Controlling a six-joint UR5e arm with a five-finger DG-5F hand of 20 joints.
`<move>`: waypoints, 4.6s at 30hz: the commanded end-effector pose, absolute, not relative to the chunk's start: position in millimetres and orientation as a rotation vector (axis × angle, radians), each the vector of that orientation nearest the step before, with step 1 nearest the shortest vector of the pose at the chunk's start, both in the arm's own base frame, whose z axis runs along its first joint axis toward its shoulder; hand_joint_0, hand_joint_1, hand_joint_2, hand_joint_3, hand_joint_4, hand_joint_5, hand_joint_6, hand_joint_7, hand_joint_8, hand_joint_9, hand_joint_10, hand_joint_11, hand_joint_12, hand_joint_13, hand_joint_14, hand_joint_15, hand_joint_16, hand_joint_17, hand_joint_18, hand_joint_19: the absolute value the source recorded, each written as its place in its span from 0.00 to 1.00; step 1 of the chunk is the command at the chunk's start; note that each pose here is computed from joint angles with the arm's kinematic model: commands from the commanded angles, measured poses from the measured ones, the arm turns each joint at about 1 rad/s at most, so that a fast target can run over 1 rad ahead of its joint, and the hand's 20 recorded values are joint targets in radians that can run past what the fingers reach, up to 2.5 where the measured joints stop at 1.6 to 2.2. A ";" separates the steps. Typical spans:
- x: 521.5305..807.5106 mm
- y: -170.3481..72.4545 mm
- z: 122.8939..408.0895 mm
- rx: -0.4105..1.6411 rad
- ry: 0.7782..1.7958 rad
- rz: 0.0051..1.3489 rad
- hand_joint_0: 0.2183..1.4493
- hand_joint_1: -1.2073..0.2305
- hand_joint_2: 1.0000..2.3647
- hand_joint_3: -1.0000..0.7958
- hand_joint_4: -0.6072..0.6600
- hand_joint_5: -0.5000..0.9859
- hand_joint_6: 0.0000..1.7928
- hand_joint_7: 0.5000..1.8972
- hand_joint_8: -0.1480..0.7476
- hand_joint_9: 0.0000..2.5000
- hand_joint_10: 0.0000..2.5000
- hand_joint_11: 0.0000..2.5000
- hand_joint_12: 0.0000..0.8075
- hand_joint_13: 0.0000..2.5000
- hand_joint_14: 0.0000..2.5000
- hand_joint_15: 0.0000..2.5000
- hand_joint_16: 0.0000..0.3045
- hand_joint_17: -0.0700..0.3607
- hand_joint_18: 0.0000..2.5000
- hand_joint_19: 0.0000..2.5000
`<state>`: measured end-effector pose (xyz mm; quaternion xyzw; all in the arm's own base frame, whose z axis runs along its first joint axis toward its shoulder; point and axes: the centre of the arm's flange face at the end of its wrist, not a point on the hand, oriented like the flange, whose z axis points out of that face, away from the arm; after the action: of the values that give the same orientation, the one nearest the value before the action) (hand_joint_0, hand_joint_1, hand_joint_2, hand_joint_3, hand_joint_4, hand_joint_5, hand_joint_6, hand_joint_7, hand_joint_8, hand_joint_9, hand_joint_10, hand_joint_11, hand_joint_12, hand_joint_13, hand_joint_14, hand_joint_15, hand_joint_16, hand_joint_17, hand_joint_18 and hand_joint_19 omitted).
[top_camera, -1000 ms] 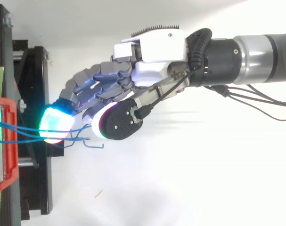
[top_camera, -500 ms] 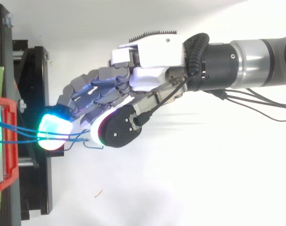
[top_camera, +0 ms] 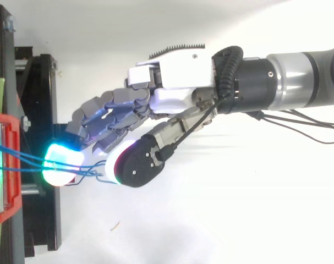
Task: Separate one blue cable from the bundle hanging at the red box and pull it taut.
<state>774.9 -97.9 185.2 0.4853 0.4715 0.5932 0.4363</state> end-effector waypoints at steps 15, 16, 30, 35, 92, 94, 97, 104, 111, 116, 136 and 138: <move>778.2 -87.4 187.0 1.168 1.172 1.447 0.29 0.45 0.00 0.29 0.70 0.19 0.28 0.13 0.53 0.22 0.00 0.03 0.50 0.20 0.00 0.06 0.18 0.44 0.21 0.08; 777.9 -88.5 186.8 1.168 1.174 1.445 0.29 0.45 0.00 0.29 0.70 0.19 0.28 0.13 0.53 0.22 0.00 0.03 0.51 0.20 0.00 0.06 0.18 0.44 0.21 0.08; 781.0 -79.0 192.1 1.162 1.177 1.457 0.31 0.42 0.00 0.30 0.72 0.20 0.28 0.15 0.54 0.25 0.00 0.05 0.50 0.23 0.00 0.07 0.17 0.43 0.24 0.09; 782.5 -77.2 194.8 1.155 1.179 1.464 0.32 0.42 0.00 0.32 0.72 0.21 0.28 0.16 0.54 0.26 0.00 0.05 0.50 0.24 0.00 0.07 0.17 0.43 0.25 0.10; 780.3 -109.5 195.2 1.042 1.189 1.349 0.32 0.45 0.01 0.34 0.72 0.26 0.28 0.46 0.58 0.32 0.00 0.10 0.50 0.30 0.00 0.10 0.16 0.42 0.28 0.12; 780.5 -109.8 195.3 1.043 1.185 1.347 0.32 0.46 0.01 0.33 0.72 0.26 0.28 0.48 0.58 0.32 0.00 0.10 0.50 0.30 0.00 0.10 0.16 0.42 0.28 0.12; 780.6 -109.8 195.5 1.042 1.184 1.348 0.32 0.49 0.01 0.33 0.71 0.27 0.28 0.50 0.58 0.33 0.00 0.11 0.50 0.31 0.00 0.10 0.16 0.41 0.29 0.12; 781.5 -112.3 197.2 1.030 1.171 1.348 0.33 0.53 0.01 0.35 0.71 0.26 0.28 0.47 0.58 0.33 0.00 0.10 0.50 0.31 0.00 0.11 0.16 0.42 0.28 0.11; 780.2 -115.9 196.2 1.026 1.181 1.326 0.31 0.58 0.00 0.32 0.74 0.25 0.28 0.38 0.58 0.34 0.00 0.10 0.50 0.31 0.00 0.11 0.16 0.42 0.29 0.10; 780.6 -115.9 196.7 1.018 1.180 1.323 0.34 0.49 0.01 0.42 0.73 0.26 0.28 0.41 0.59 0.35 0.00 0.10 0.50 0.32 0.00 0.10 0.16 0.41 0.29 0.10; 781.3 -115.8 197.3 1.002 1.179 1.299 0.32 0.47 0.01 0.34 0.69 0.27 0.28 0.57 0.60 0.35 0.00 0.12 0.50 0.33 0.00 0.11 0.15 0.40 0.30 0.10; 780.9 -116.8 198.3 1.004 1.178 1.301 0.31 0.48 0.01 0.33 0.69 0.27 0.28 0.59 0.59 0.36 0.00 0.12 0.50 0.34 0.00 0.11 0.15 0.41 0.30 0.10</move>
<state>781.1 -116.7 197.4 0.4205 0.4942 0.5438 0.5322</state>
